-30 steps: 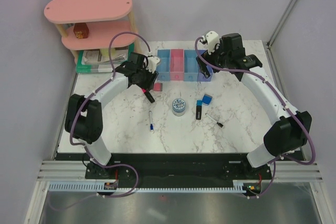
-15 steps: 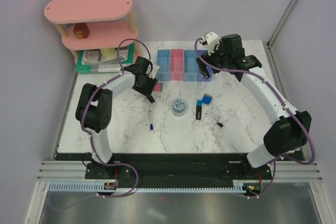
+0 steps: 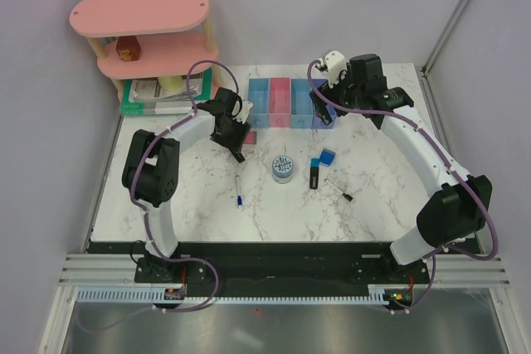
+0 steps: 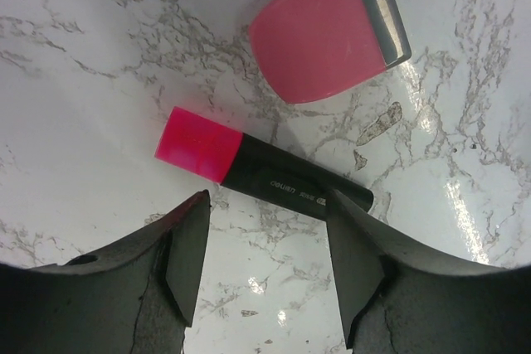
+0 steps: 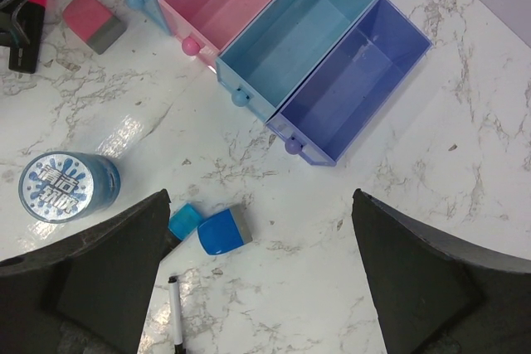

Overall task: Sort the stationery into containers
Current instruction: Pick up the pen from the center of the board.

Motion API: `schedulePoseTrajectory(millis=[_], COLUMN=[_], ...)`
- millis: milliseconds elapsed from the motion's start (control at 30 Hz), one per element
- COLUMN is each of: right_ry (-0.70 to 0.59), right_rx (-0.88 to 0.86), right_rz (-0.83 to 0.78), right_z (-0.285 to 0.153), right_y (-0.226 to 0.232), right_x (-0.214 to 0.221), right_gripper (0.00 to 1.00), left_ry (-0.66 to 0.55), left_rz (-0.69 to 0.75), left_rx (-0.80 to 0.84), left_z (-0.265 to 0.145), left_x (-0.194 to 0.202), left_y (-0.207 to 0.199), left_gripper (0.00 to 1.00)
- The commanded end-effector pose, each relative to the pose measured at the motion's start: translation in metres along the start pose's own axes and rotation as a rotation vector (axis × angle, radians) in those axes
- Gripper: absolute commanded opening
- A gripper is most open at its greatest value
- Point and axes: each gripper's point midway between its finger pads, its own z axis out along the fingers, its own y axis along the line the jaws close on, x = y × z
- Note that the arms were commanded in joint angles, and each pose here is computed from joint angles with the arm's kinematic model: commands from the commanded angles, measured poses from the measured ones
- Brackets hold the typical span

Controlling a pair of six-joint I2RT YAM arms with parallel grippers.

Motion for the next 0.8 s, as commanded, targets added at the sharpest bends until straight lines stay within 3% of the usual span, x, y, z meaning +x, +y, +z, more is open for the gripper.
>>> schedulePoseTrajectory(millis=[0, 167, 267, 300, 367, 533, 667, 700, 767], right_ry=[-0.05, -0.052, -0.051, -0.051, -0.051, -0.052, -0.053, -0.055, -0.055], right_rx=[-0.005, -0.01, -0.011, -0.013, -0.013, -0.019, -0.023, -0.021, -0.019], right_rz=[0.0, -0.001, 0.0, 0.0, 0.0, 0.0, 0.004, 0.005, 0.005], right_z=[-0.009, -0.009, -0.009, -0.009, -0.009, -0.008, -0.007, -0.008, -0.008], right_y=[0.001, 0.002, 0.002, 0.002, 0.002, 0.003, 0.004, 0.004, 0.004], right_x=[-0.012, -0.013, -0.012, -0.012, -0.012, -0.012, -0.012, -0.013, -0.012], right_gripper=[0.98, 0.98, 0.98, 0.98, 0.98, 0.98, 0.98, 0.98, 0.98], left_ry=[0.016, 0.044, 0.049, 0.049, 0.05, 0.067, 0.081, 0.082, 0.081], left_rz=[-0.035, -0.042, -0.044, -0.046, -0.046, -0.048, -0.043, -0.043, -0.043], left_rx=[0.025, 0.024, 0.032, 0.035, 0.04, 0.028, 0.024, 0.026, 0.035], left_z=[0.005, 0.011, 0.013, 0.012, 0.013, 0.018, 0.023, 0.023, 0.023], left_x=[-0.003, 0.002, 0.002, 0.002, 0.002, 0.006, 0.01, 0.01, 0.01], left_y=[-0.006, -0.005, -0.006, -0.007, -0.008, -0.006, -0.004, -0.005, -0.006], left_gripper=[0.65, 0.69, 0.82, 0.9, 0.96, 0.98, 0.83, 0.72, 0.6])
